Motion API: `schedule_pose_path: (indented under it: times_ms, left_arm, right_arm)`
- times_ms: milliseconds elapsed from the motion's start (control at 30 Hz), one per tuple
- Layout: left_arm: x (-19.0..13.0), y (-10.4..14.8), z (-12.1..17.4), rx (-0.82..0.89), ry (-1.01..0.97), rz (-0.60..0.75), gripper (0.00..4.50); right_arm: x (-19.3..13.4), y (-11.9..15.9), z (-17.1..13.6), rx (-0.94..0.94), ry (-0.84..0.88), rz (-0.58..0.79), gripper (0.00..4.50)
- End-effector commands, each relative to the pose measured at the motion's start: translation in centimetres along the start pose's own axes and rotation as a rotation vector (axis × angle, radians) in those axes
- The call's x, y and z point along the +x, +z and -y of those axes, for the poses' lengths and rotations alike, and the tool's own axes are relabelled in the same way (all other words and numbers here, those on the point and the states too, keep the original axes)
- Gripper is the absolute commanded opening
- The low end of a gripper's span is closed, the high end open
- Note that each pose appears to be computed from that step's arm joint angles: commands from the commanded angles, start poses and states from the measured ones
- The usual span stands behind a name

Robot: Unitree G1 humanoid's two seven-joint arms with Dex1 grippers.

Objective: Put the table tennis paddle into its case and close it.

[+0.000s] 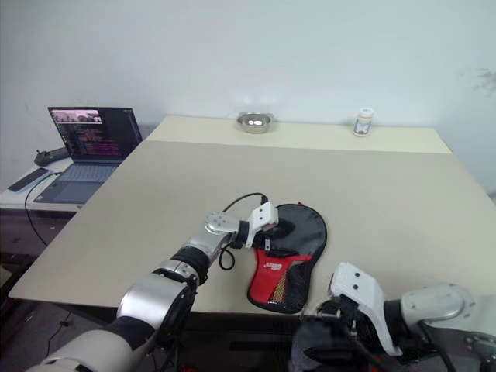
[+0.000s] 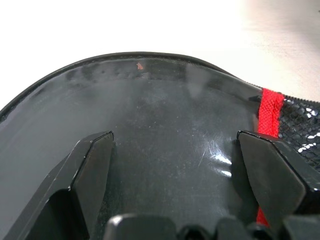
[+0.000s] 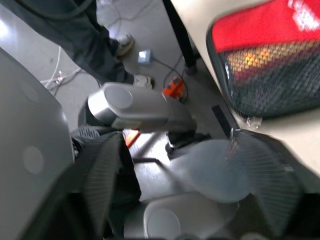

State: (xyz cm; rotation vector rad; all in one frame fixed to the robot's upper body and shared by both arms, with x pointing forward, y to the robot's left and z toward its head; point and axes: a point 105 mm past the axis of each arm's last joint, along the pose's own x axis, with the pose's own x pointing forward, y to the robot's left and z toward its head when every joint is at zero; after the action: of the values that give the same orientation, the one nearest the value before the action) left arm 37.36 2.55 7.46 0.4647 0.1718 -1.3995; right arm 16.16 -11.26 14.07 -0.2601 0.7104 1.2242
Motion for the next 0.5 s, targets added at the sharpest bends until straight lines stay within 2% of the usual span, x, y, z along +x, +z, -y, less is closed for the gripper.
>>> schedule_pose_path:
  times_ms: [33,133,233,267,367,433,500]
  left_arm:
    - [-0.9,-2.7,0.7,-0.072,0.004,-0.060,4.31]
    - [-2.2,-0.7,-0.3,-0.064,0.026,0.058,4.31]
    - [-4.2,2.8,-1.8,-0.114,0.017,0.230,4.31]
    - [-5.3,3.9,-1.8,-0.074,-0.006,0.259,4.31]
    - [-9.2,5.5,-1.3,0.040,-0.007,0.251,4.31]
    - [-11.5,5.9,-1.3,0.015,0.058,0.254,4.31]
    - [-14.4,5.3,-0.7,-0.016,0.133,0.231,4.31]
  right_arm:
    - [-0.9,2.3,1.9,-0.034,-0.071,0.090,4.47]
    - [-1.5,3.9,5.2,-0.053,-0.187,0.164,4.47]
    - [-1.9,5.6,8.0,-0.110,-0.259,0.280,4.47]
    - [-1.9,5.9,8.7,-0.136,-0.268,0.297,4.47]
    - [-1.8,6.5,11.0,-0.187,-0.270,0.335,4.47]
    - [-2.2,6.8,12.9,-0.214,-0.287,0.365,4.47]
    - [-2.3,7.2,15.1,-0.254,-0.319,0.395,4.47]
